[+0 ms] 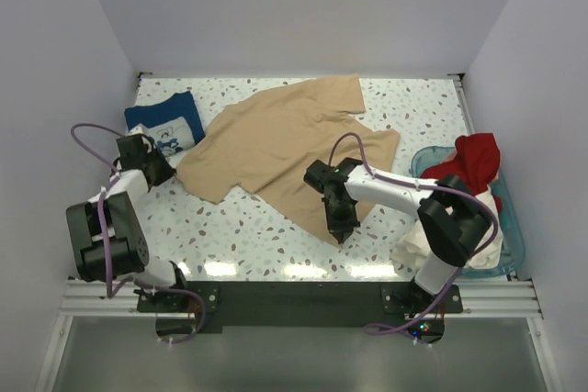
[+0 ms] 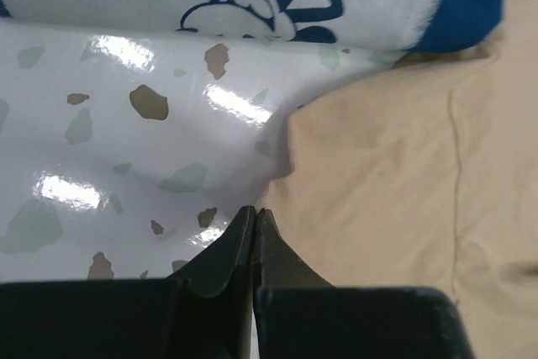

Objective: Fold and stack the t-shirts
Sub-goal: Flatten the tshirt out

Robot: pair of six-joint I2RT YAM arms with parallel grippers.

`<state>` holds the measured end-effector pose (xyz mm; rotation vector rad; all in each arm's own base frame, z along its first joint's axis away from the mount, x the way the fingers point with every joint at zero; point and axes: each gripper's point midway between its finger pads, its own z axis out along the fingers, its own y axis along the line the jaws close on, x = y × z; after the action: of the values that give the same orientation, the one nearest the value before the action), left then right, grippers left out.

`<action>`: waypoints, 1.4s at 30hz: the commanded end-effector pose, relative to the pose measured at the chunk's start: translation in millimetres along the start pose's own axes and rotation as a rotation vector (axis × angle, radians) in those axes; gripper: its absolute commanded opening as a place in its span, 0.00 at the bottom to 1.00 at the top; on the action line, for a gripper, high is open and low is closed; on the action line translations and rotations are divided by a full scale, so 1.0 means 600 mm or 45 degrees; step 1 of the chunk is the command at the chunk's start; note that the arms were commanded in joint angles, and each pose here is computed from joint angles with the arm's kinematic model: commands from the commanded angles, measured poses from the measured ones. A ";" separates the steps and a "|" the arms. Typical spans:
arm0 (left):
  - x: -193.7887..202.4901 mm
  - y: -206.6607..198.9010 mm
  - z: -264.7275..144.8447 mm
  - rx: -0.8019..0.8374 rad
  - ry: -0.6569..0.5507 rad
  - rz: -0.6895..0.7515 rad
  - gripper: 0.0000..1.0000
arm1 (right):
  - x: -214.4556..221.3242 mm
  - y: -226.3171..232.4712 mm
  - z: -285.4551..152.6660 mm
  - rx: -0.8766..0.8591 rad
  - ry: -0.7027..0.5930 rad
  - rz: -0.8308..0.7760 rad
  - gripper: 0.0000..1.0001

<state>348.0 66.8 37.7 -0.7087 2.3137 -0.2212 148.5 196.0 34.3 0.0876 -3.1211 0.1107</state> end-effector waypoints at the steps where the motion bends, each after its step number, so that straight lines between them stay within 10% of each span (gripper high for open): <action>1: -0.045 -0.046 -0.051 0.116 -0.115 -0.029 0.00 | -0.012 -0.019 -0.072 0.002 -0.087 -0.012 0.00; 14: -0.084 -0.104 -0.191 0.276 -0.333 -0.134 0.00 | -0.042 -0.101 -0.212 0.017 -0.251 0.077 0.00; 24: -0.289 -0.224 -0.410 0.485 -0.702 -0.114 0.00 | -0.149 -0.193 -0.473 0.026 -0.874 0.211 0.00; 37: -0.427 -0.324 -0.779 0.684 -1.237 -0.042 0.00 | -0.091 -0.312 -0.746 -0.210 -1.699 0.451 0.00; 42: -0.454 -0.349 -0.764 0.791 -1.234 -0.057 0.00 | -0.124 -0.319 -0.748 -0.088 -1.741 0.479 0.00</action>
<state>264.9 18.8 619.0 -0.3674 1.1788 -0.4070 206.7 38.2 501.6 -0.7410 -4.3963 -0.5044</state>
